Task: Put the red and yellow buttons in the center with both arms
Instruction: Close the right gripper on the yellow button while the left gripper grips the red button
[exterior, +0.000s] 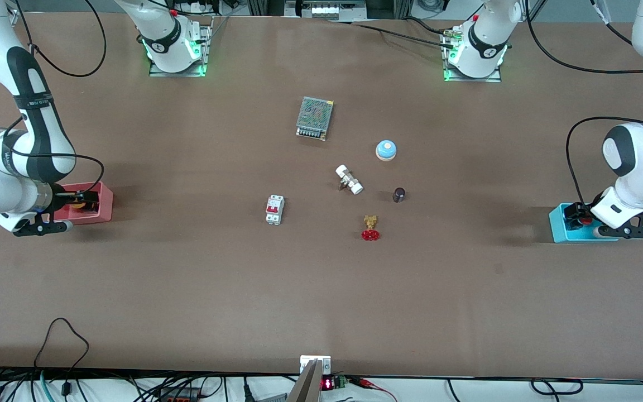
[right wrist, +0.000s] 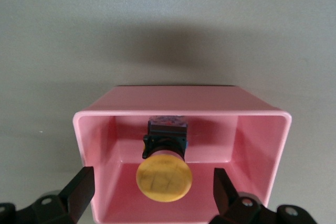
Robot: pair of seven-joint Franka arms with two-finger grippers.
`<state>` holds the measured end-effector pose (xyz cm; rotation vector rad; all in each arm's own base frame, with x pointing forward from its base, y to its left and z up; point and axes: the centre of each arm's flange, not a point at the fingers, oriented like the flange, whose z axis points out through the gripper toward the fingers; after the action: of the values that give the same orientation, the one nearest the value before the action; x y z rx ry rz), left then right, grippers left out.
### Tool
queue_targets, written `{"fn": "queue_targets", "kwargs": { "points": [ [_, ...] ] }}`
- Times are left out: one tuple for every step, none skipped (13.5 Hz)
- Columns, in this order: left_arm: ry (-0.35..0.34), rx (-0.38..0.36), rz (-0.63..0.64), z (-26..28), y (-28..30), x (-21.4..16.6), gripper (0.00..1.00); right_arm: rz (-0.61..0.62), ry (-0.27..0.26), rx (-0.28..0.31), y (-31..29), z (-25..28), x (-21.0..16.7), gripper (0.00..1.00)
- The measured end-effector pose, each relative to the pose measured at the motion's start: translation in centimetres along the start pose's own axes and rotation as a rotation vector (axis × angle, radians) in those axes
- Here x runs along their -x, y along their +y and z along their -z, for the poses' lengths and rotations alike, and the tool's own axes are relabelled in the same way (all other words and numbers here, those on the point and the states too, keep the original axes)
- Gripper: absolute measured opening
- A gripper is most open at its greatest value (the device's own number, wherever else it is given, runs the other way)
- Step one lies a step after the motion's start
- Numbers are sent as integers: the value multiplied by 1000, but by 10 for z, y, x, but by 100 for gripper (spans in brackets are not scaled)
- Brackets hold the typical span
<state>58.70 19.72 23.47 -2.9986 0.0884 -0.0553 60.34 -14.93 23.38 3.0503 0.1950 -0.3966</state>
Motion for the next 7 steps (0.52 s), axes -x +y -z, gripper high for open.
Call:
{"fn": "queue_targets", "kwargs": {
  "points": [
    [0,0,0,0,0,0,100,5,-2,-1,0,-1,0,100],
    [0,0,0,0,0,0,100,6,-3,-2,2,-2,0,100],
    [-1,1,0,-1,0,0,99,7,-5,-3,3,-4,1,100],
    [-2,1,0,-2,0,0,98,11,-8,-2,5,-5,1,100],
    [-4,2,0,-3,0,1,98,17,-12,8,6,-6,2,100],
    [-6,3,1,-4,0,1,98,24,-16,18,6,-7,2,100],
    [-6,3,4,-5,-2,2,97,27,-17,23,7,-7,2,100]
  ]
}}
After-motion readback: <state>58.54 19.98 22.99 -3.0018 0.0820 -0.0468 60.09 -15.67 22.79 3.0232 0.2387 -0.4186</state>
